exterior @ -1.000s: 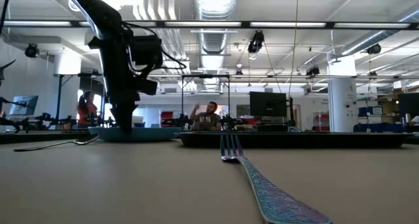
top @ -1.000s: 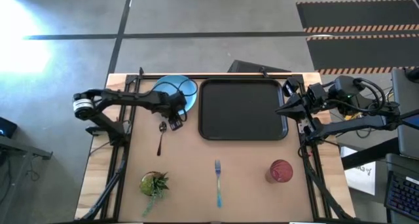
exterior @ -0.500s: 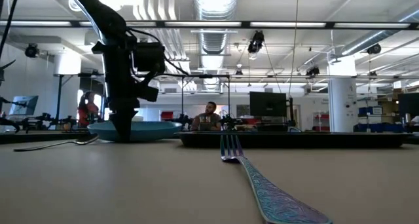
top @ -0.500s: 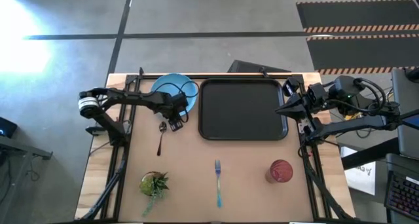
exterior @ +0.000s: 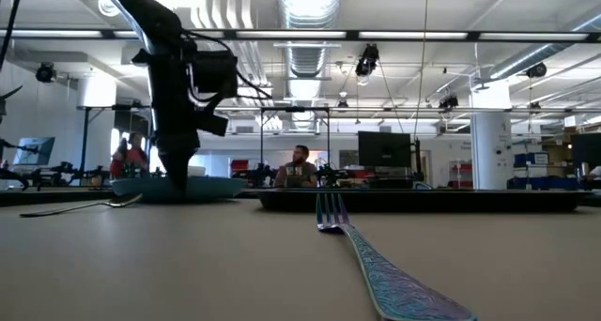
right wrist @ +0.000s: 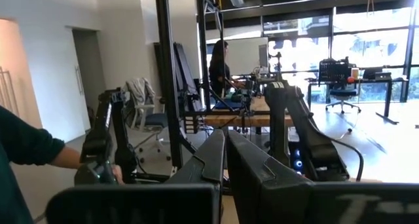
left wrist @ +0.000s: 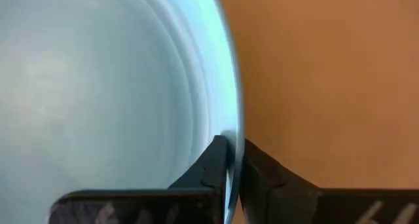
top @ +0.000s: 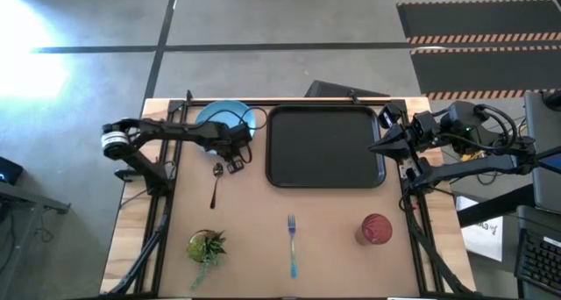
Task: Pick and place plate/cup/fork/spoon on tray
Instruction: Put the blue plate on the black tray
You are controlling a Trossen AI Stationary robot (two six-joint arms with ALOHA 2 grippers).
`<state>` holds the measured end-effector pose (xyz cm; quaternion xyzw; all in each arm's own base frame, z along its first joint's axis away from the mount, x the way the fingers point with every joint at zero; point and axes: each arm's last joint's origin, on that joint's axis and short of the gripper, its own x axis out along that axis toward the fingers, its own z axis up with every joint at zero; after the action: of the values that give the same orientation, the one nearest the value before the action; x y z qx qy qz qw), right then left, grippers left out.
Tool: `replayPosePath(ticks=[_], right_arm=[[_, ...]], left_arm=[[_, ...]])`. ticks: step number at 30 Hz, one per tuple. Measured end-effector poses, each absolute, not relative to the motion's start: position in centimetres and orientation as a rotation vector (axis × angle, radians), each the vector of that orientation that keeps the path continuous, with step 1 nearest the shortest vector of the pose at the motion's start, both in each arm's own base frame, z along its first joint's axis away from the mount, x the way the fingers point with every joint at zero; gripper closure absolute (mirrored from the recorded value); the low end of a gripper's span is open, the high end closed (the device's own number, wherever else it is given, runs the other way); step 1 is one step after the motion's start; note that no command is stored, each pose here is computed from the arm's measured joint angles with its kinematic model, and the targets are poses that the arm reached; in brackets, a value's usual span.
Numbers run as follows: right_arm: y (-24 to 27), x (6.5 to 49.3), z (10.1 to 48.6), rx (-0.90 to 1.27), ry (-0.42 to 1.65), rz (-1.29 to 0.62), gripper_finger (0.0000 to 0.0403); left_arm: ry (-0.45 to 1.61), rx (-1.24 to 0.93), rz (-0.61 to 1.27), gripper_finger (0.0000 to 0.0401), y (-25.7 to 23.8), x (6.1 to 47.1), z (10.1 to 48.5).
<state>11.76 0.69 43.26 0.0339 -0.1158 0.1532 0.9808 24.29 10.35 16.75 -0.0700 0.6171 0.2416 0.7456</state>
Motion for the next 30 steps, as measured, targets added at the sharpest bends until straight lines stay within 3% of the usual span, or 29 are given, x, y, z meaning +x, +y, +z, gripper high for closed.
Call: replayPosePath(ticks=[5, 12, 17, 22, 30], right_arm=[[0.7, 11.7, 43.3, 0.068, -0.234, 0.308, 0.0394], [0.7, 11.7, 43.3, 0.068, -0.234, 0.308, 0.0394], [0.7, 11.7, 43.3, 0.068, -0.234, 0.308, 0.0394], [0.7, 11.7, 43.3, 0.068, -0.235, 0.308, 0.0394], [0.7, 11.7, 43.2, 0.069, -0.226, 0.308, 0.0394]], left_arm=[[1.294, -0.089, 0.55, 0.04, 10.3, 25.5, 21.0], [1.025, 0.073, 0.544, 0.04, 10.1, 29.6, 29.3], [0.934, 0.166, 0.479, 0.04, 9.1, 33.3, 32.3], [0.945, 0.172, 0.339, 0.04, 7.5, 37.5, 31.0], [1.133, 0.156, 0.152, 0.04, 4.6, 41.3, 23.5]])
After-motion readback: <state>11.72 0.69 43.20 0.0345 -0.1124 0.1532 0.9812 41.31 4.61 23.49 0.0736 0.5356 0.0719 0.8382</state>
